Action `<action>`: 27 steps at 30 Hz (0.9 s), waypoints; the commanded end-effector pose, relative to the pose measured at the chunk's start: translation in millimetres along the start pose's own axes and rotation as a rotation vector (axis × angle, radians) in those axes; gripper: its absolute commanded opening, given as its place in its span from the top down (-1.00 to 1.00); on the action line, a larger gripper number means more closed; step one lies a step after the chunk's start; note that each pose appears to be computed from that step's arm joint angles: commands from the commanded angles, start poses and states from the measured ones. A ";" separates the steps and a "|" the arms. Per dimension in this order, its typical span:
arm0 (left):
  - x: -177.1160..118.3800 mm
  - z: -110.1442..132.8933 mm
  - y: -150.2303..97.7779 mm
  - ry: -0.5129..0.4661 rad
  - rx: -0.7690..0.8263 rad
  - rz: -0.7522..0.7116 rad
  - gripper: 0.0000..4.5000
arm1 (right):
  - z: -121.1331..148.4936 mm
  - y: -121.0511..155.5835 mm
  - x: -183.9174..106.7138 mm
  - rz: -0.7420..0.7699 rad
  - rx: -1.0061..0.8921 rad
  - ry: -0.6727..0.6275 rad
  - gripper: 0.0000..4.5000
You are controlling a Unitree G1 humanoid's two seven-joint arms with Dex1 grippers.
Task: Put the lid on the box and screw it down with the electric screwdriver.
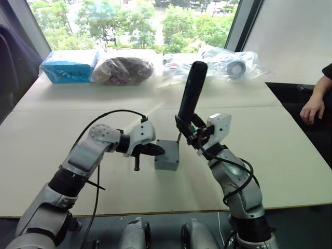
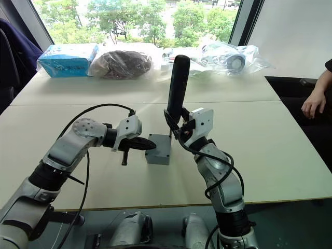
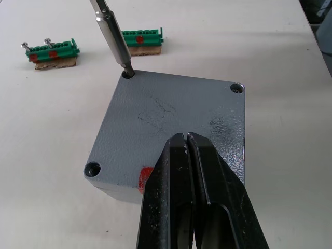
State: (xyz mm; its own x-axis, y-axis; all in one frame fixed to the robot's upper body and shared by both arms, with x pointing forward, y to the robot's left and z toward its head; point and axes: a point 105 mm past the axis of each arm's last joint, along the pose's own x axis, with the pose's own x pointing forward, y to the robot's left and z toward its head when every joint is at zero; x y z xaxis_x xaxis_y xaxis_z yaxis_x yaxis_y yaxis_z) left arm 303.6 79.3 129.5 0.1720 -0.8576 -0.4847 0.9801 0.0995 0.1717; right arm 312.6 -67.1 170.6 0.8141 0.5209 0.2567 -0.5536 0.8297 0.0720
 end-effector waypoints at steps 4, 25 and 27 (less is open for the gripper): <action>3.6 -9.4 -5.4 0.030 -0.023 -0.019 1.00 | -36.5 -7.1 -4.2 -0.038 -0.023 0.139 0.22; 6.4 -18.5 -10.3 0.049 -0.040 -0.027 1.00 | -71.6 -6.2 -13.4 -0.101 0.012 0.257 0.22; 6.4 -19.4 -10.4 0.049 -0.044 -0.026 1.00 | -67.7 -6.3 -15.1 -0.096 0.019 0.217 0.22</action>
State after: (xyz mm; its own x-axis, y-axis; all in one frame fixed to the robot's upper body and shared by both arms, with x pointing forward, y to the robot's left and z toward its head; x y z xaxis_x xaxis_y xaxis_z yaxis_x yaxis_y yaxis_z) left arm 299.4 79.6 123.7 0.1632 -0.8594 -0.4845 0.9824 0.0963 0.1600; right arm 315.3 -59.1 158.3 0.8435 0.4856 0.2298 -0.5105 0.8577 0.0614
